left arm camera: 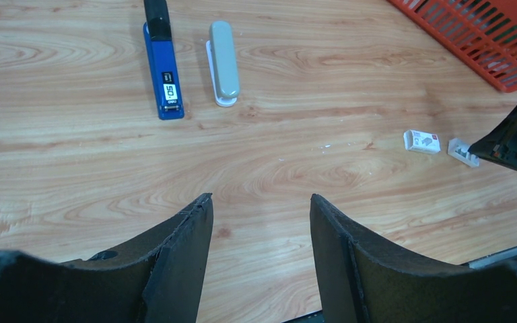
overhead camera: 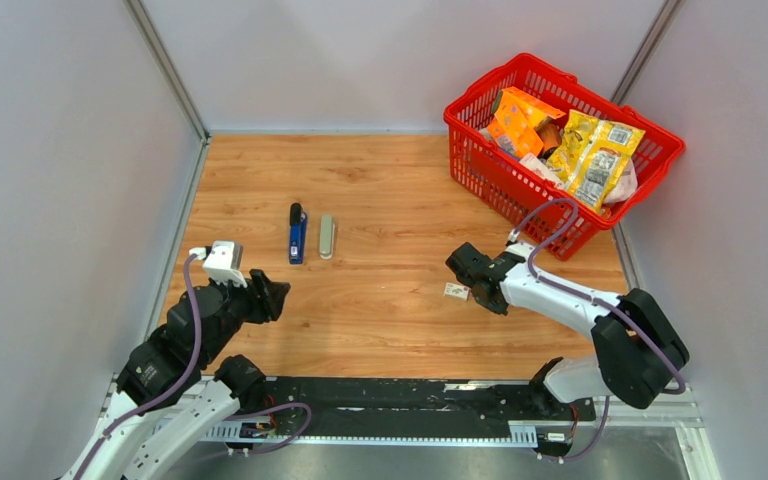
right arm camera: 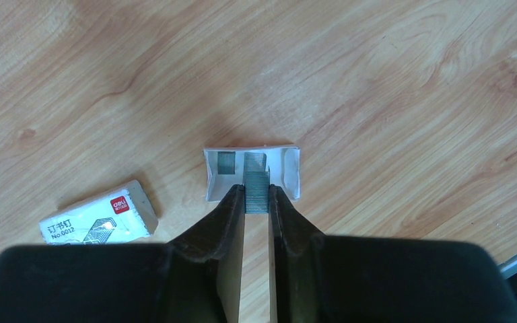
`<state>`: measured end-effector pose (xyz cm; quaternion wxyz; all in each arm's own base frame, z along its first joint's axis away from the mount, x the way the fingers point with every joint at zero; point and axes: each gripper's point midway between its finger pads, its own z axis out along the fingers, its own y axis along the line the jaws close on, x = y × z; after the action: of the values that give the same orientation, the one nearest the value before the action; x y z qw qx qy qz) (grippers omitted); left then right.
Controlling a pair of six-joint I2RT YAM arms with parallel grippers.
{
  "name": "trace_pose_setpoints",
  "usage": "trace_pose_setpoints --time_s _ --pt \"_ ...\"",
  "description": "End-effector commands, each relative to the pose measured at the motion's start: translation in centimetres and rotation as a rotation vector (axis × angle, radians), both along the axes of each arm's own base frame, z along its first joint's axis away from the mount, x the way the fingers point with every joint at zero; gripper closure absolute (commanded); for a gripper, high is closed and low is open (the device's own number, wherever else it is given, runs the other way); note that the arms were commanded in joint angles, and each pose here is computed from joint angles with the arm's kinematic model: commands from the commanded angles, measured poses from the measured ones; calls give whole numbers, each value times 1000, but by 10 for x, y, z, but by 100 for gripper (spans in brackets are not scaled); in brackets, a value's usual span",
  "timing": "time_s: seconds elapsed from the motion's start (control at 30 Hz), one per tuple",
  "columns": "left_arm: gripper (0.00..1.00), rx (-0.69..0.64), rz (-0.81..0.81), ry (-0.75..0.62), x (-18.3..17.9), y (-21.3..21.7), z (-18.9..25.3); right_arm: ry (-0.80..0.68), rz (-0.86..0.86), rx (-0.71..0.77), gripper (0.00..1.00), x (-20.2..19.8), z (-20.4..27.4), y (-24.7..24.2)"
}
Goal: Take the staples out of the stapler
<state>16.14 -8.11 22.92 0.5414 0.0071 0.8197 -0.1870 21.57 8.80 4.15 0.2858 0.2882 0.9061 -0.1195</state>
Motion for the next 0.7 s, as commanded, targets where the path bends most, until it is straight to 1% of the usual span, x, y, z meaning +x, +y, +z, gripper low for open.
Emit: trace_pose_setpoints --time_s 0.0,0.5,0.67 --pt "37 4 -5 -14 3 -2 5 -23 -15 -2 83 7 -2 -2" --pt "37 5 -5 -11 3 -2 4 -16 -19 -8 83 9 -8 -3" --pt "37 5 -3 -11 3 -1 4 -16 -22 -11 81 8 -8 -5"
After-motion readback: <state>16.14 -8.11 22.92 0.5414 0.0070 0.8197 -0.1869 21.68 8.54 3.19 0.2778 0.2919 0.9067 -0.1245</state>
